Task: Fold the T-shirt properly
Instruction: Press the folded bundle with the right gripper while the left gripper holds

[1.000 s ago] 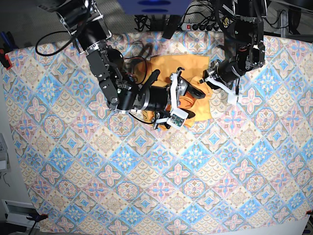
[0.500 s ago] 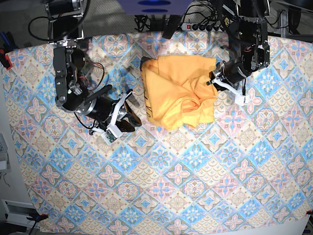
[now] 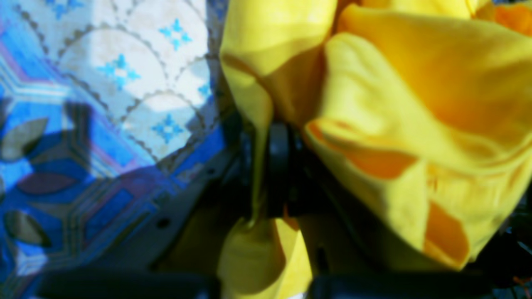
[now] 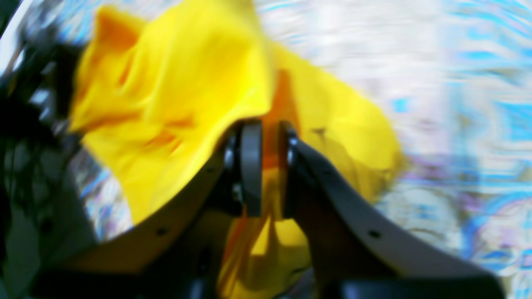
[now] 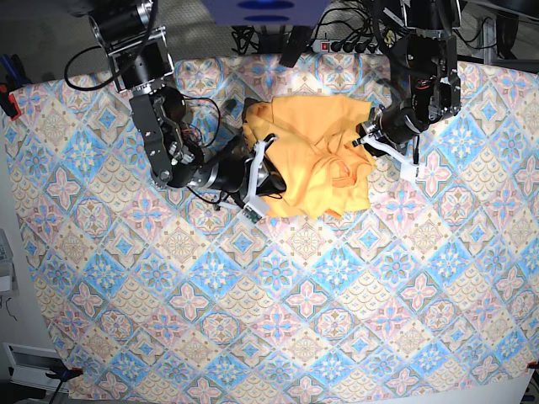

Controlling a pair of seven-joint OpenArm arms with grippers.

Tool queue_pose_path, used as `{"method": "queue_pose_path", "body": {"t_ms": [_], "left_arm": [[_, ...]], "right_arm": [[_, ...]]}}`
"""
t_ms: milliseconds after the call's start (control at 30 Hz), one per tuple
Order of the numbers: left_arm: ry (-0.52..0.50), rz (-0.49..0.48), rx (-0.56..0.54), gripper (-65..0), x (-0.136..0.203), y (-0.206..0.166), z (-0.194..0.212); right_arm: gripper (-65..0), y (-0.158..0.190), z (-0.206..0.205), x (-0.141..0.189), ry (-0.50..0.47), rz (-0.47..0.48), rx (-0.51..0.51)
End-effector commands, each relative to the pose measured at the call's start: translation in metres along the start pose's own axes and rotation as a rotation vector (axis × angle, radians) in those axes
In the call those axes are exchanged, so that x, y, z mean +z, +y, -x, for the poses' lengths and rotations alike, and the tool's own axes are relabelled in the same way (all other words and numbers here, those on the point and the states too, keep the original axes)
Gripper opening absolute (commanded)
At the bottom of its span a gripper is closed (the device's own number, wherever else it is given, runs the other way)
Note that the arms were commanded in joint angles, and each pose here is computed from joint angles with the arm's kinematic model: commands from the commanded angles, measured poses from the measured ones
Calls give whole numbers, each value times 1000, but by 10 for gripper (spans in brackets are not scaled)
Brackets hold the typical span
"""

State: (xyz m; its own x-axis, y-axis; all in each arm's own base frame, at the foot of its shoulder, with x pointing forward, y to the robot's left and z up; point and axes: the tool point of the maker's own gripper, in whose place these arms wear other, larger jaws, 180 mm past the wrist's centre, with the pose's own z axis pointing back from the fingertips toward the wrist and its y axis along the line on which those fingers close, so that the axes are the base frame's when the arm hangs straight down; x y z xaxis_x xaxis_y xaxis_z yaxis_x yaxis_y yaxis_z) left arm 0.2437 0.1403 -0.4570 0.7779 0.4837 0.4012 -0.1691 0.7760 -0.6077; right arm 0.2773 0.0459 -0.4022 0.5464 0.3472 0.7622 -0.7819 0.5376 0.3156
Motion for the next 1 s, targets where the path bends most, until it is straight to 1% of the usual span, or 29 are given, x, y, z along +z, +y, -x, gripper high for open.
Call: {"method": "queue_pose_path", "body": {"t_ms": [0,200,400,433,567,633,700,733,833,967], "left_arm": [[-25,26,-10,-650,1,-7,-10],[-41,32,-15,-650,0,-10,-18],[-49,44,-3,-650,0,-12,-21],[-53,51,6,-650,0,-13,-21],[-79,95,71,-650,5,-17,-28],[-105,106,107,-623,9,-14,-35],[-127,116,136,-564,13,-12,-41],[-126,119,141,-536,14,-12,-40],[-102,111,136,-468,18,-6,-36],[-123,106,169,-419,24,1,-39]], "right_arm": [[-586,8,-27,3,-70,-25,51],[-583,61,-21,-4,-34,-125,134],[-582,82,-24,-14,3,-192,223],[-582,85,-23,-18,21,-207,243],[-582,96,2,-36,173,-273,333],[-582,99,14,-42,226,-297,358],[-582,97,26,-45,266,-304,356],[-582,97,28,-45,271,-305,352],[-582,91,21,-45,239,-289,332],[-584,66,3,-39,172,-223,271]]}}
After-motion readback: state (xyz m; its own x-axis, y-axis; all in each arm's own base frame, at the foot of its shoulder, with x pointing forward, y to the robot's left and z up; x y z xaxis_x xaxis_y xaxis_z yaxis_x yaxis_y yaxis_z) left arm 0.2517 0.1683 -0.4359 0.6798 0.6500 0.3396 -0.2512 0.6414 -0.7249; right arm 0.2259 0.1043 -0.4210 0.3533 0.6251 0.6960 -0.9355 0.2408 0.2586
